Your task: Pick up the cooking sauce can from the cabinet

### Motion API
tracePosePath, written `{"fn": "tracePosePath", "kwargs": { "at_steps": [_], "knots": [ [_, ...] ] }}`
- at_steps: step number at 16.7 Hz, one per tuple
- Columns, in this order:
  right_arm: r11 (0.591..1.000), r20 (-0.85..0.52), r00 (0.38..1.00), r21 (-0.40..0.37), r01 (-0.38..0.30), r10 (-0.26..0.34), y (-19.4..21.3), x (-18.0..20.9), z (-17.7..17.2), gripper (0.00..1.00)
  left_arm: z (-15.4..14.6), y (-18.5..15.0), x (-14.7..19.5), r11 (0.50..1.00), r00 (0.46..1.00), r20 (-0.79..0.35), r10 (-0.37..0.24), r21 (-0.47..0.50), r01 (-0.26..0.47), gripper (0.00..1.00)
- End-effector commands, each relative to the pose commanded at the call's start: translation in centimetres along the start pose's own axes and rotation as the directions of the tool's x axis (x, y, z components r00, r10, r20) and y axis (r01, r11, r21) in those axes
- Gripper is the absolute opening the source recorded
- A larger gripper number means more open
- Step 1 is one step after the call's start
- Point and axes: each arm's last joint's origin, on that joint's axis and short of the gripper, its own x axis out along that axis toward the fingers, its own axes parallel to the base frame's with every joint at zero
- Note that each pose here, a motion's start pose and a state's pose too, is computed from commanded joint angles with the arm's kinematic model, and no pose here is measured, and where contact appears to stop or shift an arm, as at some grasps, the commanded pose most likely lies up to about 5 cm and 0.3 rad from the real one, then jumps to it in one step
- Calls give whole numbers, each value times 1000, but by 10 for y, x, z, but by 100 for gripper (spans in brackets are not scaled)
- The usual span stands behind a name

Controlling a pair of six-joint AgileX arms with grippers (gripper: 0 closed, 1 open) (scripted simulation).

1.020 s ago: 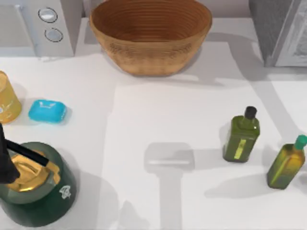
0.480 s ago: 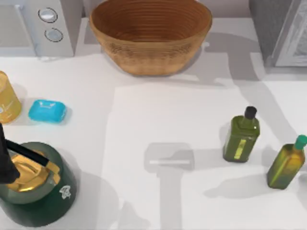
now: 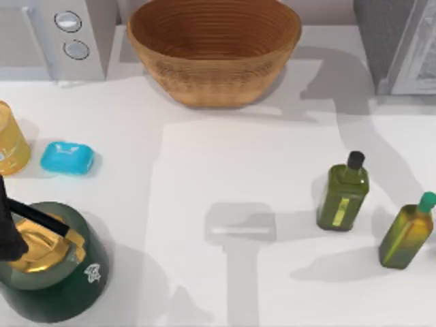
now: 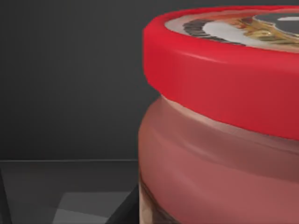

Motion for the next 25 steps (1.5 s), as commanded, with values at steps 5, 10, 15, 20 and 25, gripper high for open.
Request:
{"fn": "tracePosePath", "kwargs": {
  "at_steps": [5, 10, 15, 20, 25],
  "knots": [
    [1000, 16, 1000, 15, -22, 21, -9, -7, -1, 0, 0, 0, 0, 1000, 1000, 0, 0, 0, 0, 100],
    [995, 12, 996, 21, -93, 93, -37, -30, -32, 0, 0, 0, 0, 1000, 1000, 0, 0, 0, 0, 100],
    [990, -53, 989, 13, -138, 138, -68, -55, -124, 0, 0, 0, 0, 1000, 1000, 0, 0, 0, 0, 100],
    [992, -105, 987, 12, -123, 123, -92, -80, -259, 0, 0, 0, 0, 1000, 1000, 0, 0, 0, 0, 100],
    [998, -56, 996, 4, -62, 62, -107, -94, -364, 0, 0, 0, 0, 1000, 1000, 0, 0, 0, 0, 100]
  ]
}}
